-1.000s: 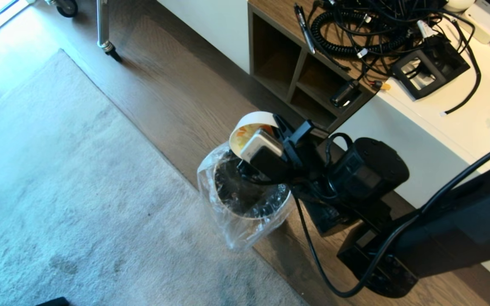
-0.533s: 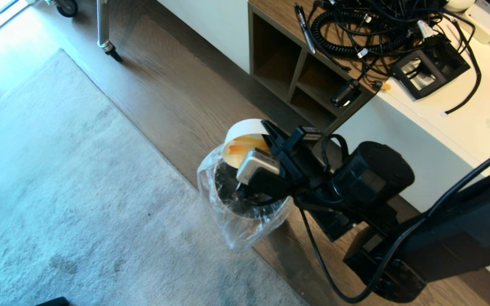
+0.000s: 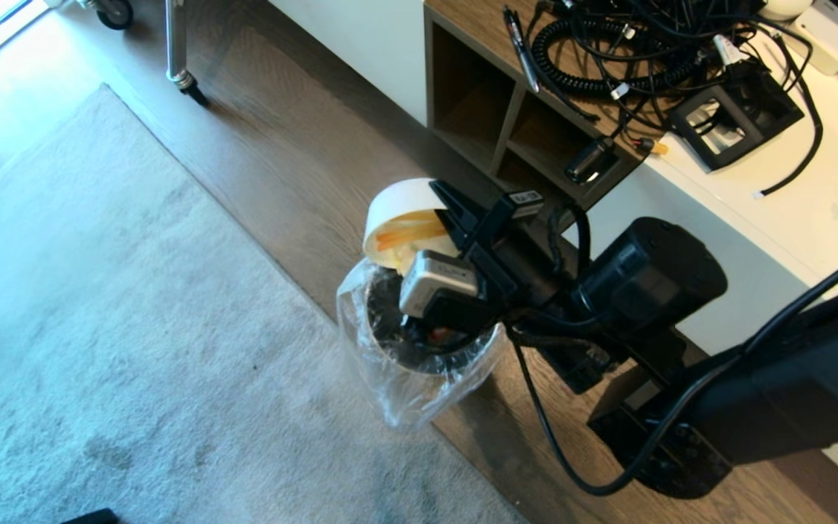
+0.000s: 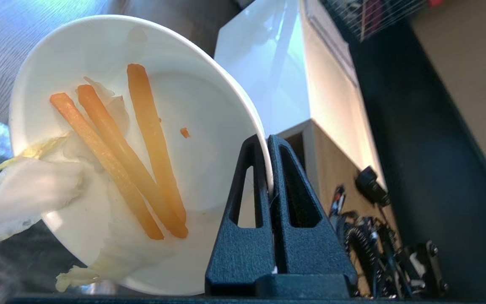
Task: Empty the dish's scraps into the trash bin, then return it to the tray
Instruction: Pour the leftover food from the bowl into the trash can
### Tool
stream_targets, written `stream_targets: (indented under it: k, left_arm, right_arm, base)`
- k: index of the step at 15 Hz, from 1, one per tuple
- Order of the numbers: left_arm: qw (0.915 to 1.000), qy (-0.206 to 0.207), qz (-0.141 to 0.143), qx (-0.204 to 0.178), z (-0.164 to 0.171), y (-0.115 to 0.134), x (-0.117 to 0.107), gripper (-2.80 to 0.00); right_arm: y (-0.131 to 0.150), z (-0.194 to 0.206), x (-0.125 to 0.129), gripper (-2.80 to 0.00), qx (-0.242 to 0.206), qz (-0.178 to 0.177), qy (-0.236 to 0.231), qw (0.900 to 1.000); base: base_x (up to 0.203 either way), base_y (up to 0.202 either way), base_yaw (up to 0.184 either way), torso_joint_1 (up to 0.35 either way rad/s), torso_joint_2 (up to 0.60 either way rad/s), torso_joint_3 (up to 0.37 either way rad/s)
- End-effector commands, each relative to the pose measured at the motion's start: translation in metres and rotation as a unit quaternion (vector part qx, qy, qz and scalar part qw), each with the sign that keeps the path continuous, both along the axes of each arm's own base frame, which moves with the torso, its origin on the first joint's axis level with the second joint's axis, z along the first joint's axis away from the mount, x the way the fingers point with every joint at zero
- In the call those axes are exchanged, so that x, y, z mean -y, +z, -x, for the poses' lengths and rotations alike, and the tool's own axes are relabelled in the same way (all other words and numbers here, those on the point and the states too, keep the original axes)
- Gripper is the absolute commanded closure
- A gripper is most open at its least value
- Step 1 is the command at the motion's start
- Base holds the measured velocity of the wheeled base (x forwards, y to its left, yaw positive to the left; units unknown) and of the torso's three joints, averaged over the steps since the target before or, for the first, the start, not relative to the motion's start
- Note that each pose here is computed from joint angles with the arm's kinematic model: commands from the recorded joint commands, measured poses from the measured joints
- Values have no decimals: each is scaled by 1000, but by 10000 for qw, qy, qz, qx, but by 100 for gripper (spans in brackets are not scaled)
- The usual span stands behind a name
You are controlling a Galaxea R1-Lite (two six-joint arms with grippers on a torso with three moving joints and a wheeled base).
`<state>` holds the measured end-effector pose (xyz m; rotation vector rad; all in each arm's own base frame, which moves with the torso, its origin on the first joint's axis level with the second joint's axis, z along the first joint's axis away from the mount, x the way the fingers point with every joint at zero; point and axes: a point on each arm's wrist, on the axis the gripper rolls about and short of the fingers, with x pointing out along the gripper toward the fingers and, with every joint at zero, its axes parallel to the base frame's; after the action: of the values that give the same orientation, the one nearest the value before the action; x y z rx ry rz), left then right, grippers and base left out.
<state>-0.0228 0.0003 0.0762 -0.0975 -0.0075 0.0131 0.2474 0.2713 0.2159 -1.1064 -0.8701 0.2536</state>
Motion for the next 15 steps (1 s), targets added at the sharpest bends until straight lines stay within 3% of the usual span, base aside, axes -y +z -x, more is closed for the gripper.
stream_targets:
  k: [1,4,8,15]
  left_arm:
    - [10000,2,4,4,0,0,0,0]
    - [10000,2,4,4,0,0,0,0]
    - [10000,2,4,4,0,0,0,0]
    - [10000,2,4,4,0,0,0,0]
  right_arm:
    - [21,3,2,0,447,-310,90,9985]
    - [38,11,9,0,627,-487,120,9968]
    - [61,28,20,0,1025,-579,494,9918]
    - [78,40,27,0,1542,-454,1107,9808]
  base:
    - [0,0,0,0,0,0]
    - [0,0,0,0,0,0]
    - [0,0,0,0,0,0]
    - [0,0,0,0,0,0]
